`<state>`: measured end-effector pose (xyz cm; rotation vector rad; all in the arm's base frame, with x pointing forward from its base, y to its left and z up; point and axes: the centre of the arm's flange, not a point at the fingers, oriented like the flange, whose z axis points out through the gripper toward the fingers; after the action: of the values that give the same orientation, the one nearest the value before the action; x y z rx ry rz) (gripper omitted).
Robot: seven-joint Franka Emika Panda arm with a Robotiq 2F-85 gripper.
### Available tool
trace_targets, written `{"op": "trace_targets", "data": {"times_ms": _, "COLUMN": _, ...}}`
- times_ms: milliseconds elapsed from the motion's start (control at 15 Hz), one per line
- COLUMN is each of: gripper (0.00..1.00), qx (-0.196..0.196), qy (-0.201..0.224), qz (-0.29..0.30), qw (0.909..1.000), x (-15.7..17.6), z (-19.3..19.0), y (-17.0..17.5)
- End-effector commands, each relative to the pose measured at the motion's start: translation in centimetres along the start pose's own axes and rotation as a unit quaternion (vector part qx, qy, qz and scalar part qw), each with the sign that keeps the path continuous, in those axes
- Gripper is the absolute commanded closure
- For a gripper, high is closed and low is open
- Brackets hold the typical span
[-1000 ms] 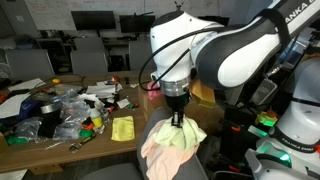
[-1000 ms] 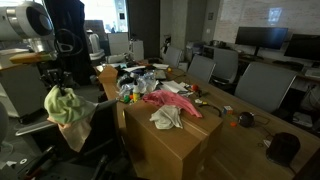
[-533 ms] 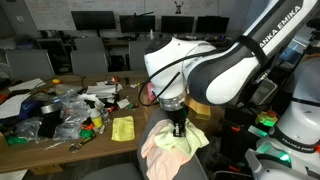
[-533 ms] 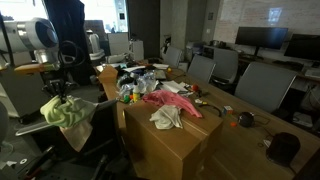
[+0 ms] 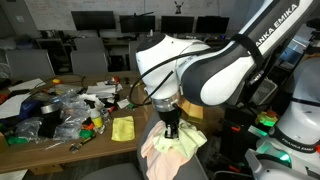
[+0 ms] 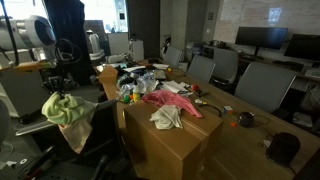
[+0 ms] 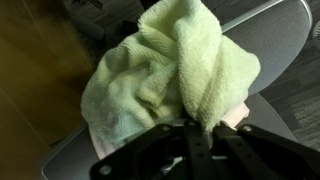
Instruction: Pick the clothes on the box and put them on the back rest of the chair
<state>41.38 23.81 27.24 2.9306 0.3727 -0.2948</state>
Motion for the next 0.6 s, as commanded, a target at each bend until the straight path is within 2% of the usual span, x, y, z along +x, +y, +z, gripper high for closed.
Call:
{"op": "trace_targets", "data": {"times_ms": 0, "gripper": 0.99, "qx": 0.012, "qy": 0.01, "qz": 0.024, "qw": 0.9996, "x": 1.3, "z": -0.93, "y": -0.28}}
{"op": "trace_targets", "data": {"times_ms": 67, "gripper": 0.91, "qx": 0.012, "qy": 0.011, "qz": 0.027, "qw": 0.9995, "x": 1.44, "z": -1.0, "y": -0.15}}
{"op": "trace_targets", "data": {"times_ms": 133, "gripper": 0.69, "qx": 0.012, "qy": 0.011, "qz": 0.03, "qw": 0.9994, "x": 1.53, "z": -1.05, "y": -0.05}}
{"op": "trace_targets", "data": {"times_ms": 533, "gripper": 0.24, "qx": 0.011, "qy": 0.013, "qz": 0.035, "qw": 0.9992, "x": 1.57, "z": -1.32, "y": 0.18}}
